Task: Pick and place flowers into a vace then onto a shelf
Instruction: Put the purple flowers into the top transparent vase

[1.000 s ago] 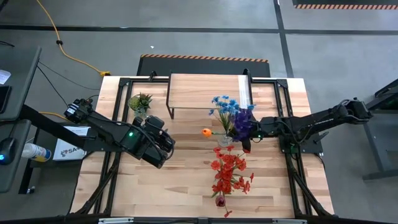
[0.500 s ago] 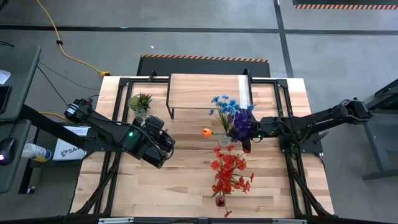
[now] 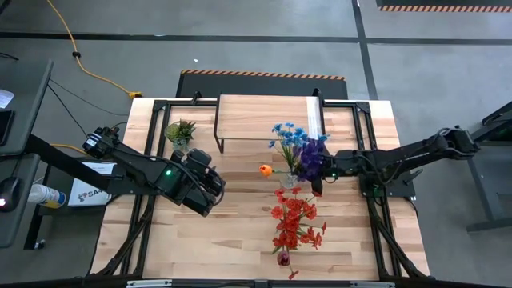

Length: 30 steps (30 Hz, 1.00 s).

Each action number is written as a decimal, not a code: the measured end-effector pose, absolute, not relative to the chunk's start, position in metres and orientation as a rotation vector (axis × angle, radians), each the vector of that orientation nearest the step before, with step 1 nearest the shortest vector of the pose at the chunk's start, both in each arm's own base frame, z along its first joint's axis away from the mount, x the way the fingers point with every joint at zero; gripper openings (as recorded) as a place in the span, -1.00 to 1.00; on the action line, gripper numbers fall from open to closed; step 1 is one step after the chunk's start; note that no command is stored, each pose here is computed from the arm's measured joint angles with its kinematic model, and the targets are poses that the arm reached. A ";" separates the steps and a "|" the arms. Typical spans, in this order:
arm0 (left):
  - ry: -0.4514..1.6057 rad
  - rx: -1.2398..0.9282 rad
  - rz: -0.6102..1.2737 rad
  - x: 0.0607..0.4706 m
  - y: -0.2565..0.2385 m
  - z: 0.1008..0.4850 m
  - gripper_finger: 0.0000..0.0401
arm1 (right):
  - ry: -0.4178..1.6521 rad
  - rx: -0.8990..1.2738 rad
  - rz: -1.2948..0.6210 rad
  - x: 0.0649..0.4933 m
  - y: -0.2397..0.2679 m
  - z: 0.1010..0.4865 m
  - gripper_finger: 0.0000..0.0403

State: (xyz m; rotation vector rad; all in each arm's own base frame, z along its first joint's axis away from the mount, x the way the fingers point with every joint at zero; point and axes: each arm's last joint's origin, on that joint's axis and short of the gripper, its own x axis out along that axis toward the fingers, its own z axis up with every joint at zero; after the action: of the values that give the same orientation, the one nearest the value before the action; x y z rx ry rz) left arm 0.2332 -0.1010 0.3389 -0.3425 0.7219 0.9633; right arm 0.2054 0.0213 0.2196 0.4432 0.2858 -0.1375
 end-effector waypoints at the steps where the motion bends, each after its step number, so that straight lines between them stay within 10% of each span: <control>1: 0.729 -0.335 0.958 0.233 -0.101 0.339 0.09 | 0.280 0.444 -0.136 0.205 0.021 0.221 -0.43; 30: 0.736 -0.334 0.953 0.233 -0.101 0.339 0.09 | 0.279 0.534 -0.144 0.193 0.020 0.227 -0.13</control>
State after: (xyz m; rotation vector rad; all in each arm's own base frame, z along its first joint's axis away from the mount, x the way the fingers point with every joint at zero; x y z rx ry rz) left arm 0.2334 -0.1013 0.3388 -0.3338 0.7357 0.9530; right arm 0.1932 0.0199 0.2273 0.5338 0.2790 -0.1437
